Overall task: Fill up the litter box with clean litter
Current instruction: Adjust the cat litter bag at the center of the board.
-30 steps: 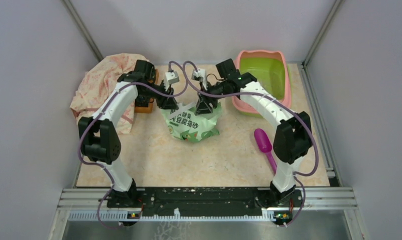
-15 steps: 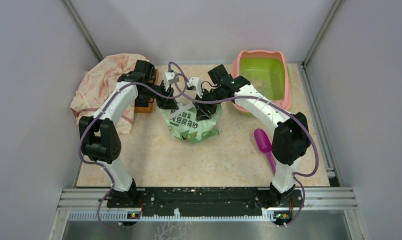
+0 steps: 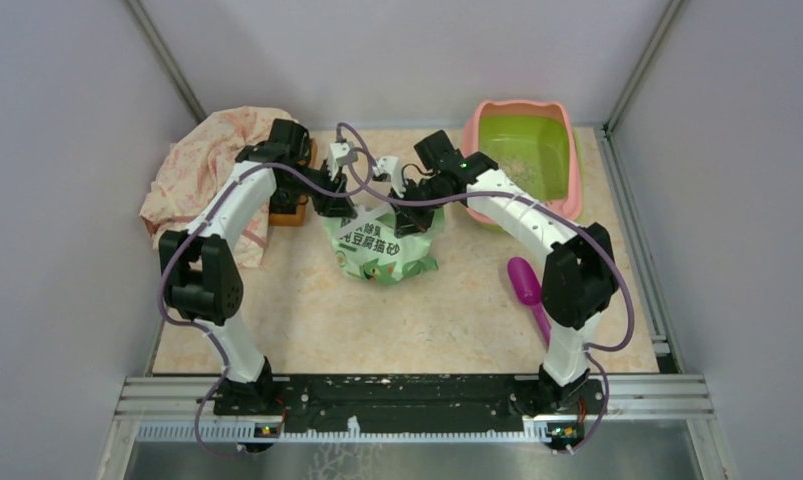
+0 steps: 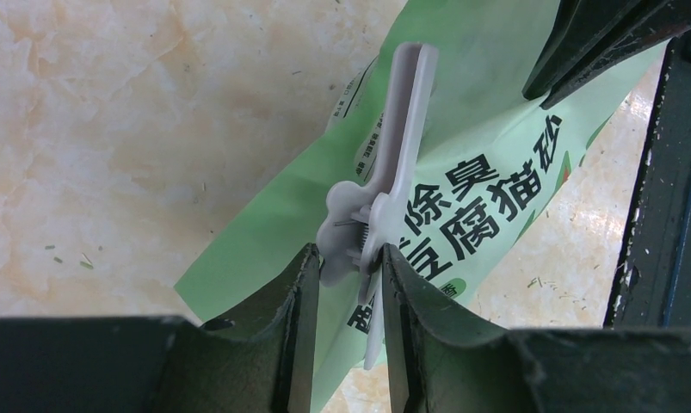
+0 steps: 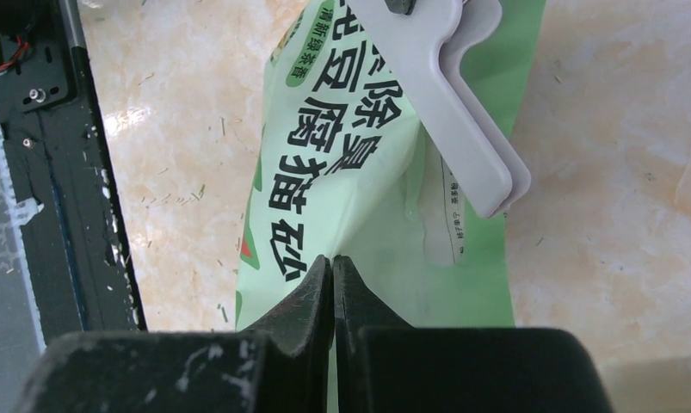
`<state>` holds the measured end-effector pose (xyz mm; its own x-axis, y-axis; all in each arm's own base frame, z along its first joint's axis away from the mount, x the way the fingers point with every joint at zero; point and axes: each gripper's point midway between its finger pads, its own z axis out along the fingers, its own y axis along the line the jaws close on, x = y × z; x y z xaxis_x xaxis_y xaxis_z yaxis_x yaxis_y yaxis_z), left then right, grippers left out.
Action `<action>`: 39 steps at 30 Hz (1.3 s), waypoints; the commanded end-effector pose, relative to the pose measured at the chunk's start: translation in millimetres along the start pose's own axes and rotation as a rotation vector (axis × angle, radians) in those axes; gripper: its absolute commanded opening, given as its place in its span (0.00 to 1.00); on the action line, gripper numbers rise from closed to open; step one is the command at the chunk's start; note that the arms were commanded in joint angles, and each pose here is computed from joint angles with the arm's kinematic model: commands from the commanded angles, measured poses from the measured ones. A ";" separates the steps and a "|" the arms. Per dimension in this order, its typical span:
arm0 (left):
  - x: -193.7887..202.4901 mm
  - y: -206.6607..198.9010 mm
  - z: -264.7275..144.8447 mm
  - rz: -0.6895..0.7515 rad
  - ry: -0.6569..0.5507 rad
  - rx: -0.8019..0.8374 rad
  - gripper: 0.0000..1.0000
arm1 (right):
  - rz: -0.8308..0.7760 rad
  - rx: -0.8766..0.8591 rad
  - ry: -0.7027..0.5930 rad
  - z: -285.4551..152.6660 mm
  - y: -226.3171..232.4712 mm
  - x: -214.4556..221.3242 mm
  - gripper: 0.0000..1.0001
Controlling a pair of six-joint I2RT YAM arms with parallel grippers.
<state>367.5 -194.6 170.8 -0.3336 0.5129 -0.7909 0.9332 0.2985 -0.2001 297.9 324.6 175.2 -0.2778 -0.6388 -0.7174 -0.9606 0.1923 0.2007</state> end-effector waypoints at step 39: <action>-32.0 12.7 8.1 -0.025 -0.034 0.103 0.22 | -0.018 0.219 -0.466 -103.9 -80.8 -97.2 0.23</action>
<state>395.5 -209.5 188.0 -0.3512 0.4782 -0.8049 0.9332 0.2488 -0.2594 417.0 295.9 264.3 -0.2105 -0.3167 -0.9249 -0.9150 0.3969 0.0724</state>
